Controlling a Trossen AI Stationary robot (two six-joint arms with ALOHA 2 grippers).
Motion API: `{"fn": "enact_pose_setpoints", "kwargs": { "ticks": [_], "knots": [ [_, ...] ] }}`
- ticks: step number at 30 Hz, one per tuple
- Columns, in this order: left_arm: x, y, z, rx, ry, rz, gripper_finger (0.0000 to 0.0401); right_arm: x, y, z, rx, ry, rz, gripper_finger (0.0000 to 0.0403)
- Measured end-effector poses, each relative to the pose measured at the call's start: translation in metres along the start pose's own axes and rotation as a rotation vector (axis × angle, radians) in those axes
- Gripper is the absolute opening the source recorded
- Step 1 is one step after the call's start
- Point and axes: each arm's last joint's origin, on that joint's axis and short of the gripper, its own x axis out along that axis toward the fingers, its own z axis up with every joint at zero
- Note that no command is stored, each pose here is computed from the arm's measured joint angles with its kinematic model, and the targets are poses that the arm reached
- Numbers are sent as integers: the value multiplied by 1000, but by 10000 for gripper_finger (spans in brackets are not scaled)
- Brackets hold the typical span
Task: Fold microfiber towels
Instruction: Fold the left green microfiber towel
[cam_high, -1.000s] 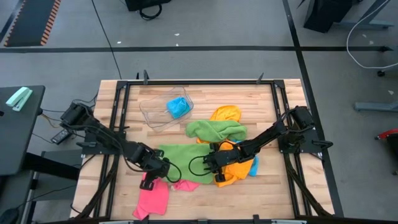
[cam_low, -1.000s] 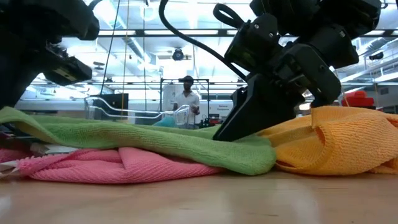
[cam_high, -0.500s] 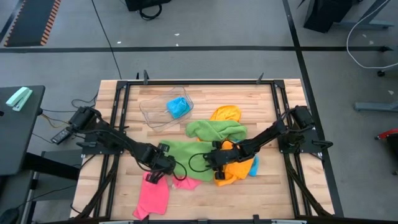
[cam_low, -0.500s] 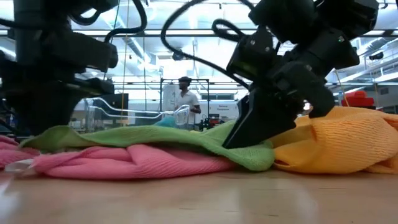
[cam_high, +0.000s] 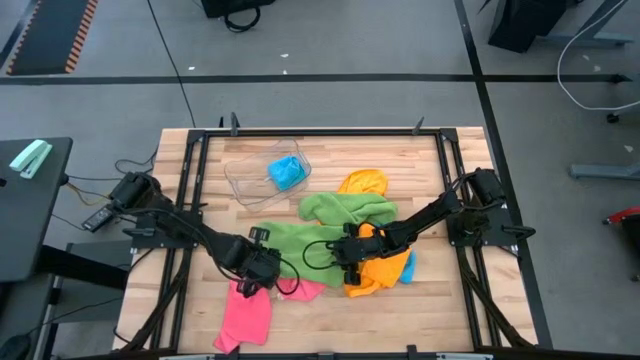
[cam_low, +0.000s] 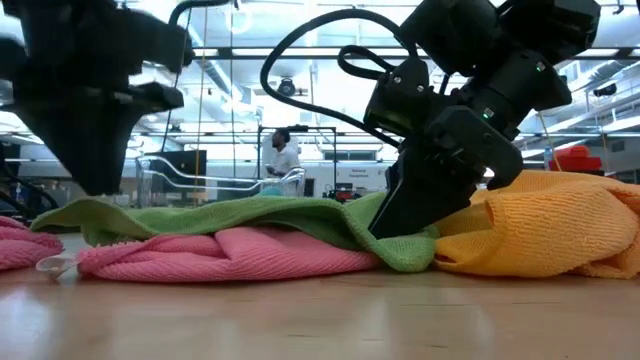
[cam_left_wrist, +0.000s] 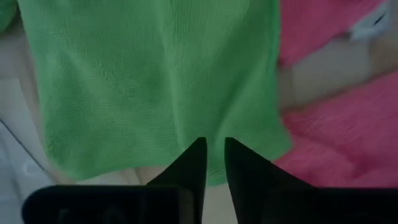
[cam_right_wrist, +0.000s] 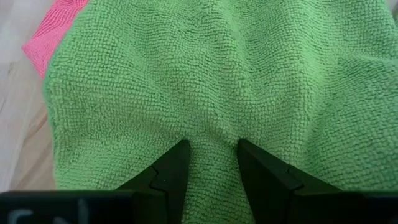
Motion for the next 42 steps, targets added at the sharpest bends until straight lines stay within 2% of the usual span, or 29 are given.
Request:
{"fn": "enact_pose_setpoints", "kwargs": {
  "ticks": [3, 6, 15, 20, 25, 31, 36, 40, 42],
  "knots": [
    [-3, -5, 5, -85, -51, -19, 61, 0, 0, 0, 11, 1, -1, 149],
    [-5, -15, 7, -123, -108, -12, 78, 0, 0, 0, 15, 0, -1, 149],
    [-11, -37, 1, -132, -189, 59, 191, 0, 0, 0, 13, -6, 1, 149],
    [5, -47, 0, -78, -161, 131, 208, 1, 0, 0, 11, -7, 1, 149],
    [27, -53, -3, -42, -82, 178, 189, 1, 0, 0, 11, -9, 1, 149],
    [32, -52, -10, -15, -16, 240, 147, -2, 0, 1, -8, -10, 2, 149],
    [30, -50, -12, -30, 18, 269, 93, -22, 6, 14, -53, -79, 12, 149],
    [23, -46, -9, -62, 43, 287, 22, -31, 25, 15, -135, -139, 27, 149],
    [17, -46, -4, -65, 33, 299, 11, -33, 35, 16, -173, -186, 51, 149]
  ]
}}
